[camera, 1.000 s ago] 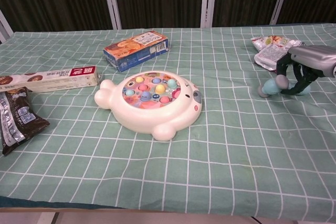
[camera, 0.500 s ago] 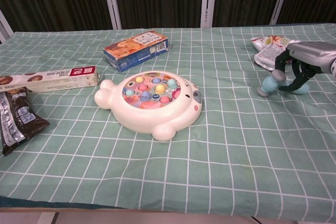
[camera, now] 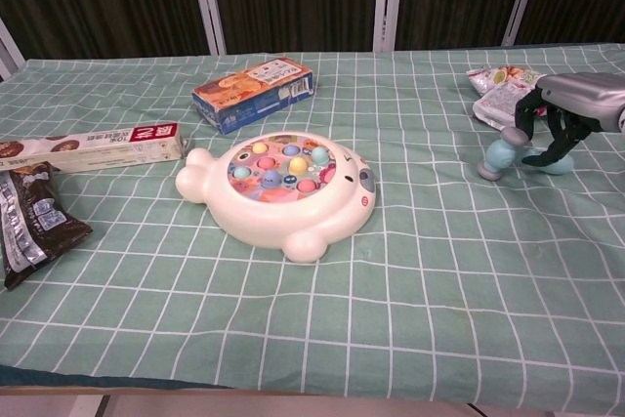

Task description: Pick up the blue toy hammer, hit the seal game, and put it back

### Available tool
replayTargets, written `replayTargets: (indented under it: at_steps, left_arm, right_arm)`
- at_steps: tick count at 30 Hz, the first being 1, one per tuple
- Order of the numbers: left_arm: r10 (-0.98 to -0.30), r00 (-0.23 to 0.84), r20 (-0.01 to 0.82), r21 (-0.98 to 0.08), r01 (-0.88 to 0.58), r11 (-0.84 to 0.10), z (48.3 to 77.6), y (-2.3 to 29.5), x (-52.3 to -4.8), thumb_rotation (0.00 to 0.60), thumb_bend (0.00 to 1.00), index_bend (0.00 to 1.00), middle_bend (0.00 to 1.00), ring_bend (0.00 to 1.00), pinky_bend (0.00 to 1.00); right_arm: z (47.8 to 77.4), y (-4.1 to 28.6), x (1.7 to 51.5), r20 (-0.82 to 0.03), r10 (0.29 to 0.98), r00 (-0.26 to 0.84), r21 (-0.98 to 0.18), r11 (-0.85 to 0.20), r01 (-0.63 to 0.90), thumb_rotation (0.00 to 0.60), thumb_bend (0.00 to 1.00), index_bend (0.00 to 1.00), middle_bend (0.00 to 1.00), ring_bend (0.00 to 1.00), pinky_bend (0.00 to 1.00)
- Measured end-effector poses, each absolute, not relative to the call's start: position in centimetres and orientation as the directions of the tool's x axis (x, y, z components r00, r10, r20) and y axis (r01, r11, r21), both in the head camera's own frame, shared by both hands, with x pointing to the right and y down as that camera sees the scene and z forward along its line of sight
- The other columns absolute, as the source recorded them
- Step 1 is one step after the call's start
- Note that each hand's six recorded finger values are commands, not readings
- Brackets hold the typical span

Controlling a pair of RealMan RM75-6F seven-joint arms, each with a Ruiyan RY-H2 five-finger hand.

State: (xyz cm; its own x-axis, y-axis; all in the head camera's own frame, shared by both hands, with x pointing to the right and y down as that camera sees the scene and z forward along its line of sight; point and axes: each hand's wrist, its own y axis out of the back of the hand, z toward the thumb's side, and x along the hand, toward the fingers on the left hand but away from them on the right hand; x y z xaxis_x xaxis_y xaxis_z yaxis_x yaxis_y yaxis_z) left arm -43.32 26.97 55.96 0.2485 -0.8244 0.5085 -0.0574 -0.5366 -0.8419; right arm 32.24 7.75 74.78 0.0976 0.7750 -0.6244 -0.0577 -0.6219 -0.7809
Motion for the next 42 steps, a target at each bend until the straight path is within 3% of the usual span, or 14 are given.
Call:
replayTargets:
  at_steps: [31, 35, 39, 42]
  left_arm:
    - [-0.831, 0.251, 0.497, -0.847, -0.068, -0.527, 55.5, 27.1, -43.5, 0.6, 0.41, 0.0, 0.03, 0.03, 0.13]
    - [-0.835, 0.247, 0.492, -0.85, -0.073, -0.523, 55.4, 27.0, -43.6, 0.6, 0.41, 0.0, 0.03, 0.03, 0.13]
    - [-0.838, 0.242, 0.489, -0.852, -0.074, -0.519, 55.4, 26.9, -43.7, 0.6, 0.41, 0.0, 0.03, 0.03, 0.13]
    - [-0.84, 0.24, 0.486, -0.854, -0.072, -0.515, 55.4, 26.9, -43.7, 0.6, 0.41, 0.0, 0.03, 0.03, 0.13]
  right_arm:
    - [72.5, 7.5, 33.1, -0.586, 0.803, 0.106, -0.809, -0.587, -0.029, 0.6, 0.38, 0.62, 0.53, 0.62, 0.65]
    - [70.4, 8.0, 33.6, -0.544, 0.83, 0.127, -0.835, -0.55, 0.019, 0.6, 0.38, 0.43, 0.39, 0.44, 0.54]
    - [67.7, 10.0, 34.9, -0.527, 0.837, 0.149, -0.846, -0.534, 0.01, 0.6, 0.33, 0.13, 0.14, 0.14, 0.31]
    - [65.2, 12.9, 36.2, -0.527, 0.837, 0.146, -0.848, -0.529, -0.034, 0.6, 0.3, 0.02, 0.02, 0.02, 0.18]
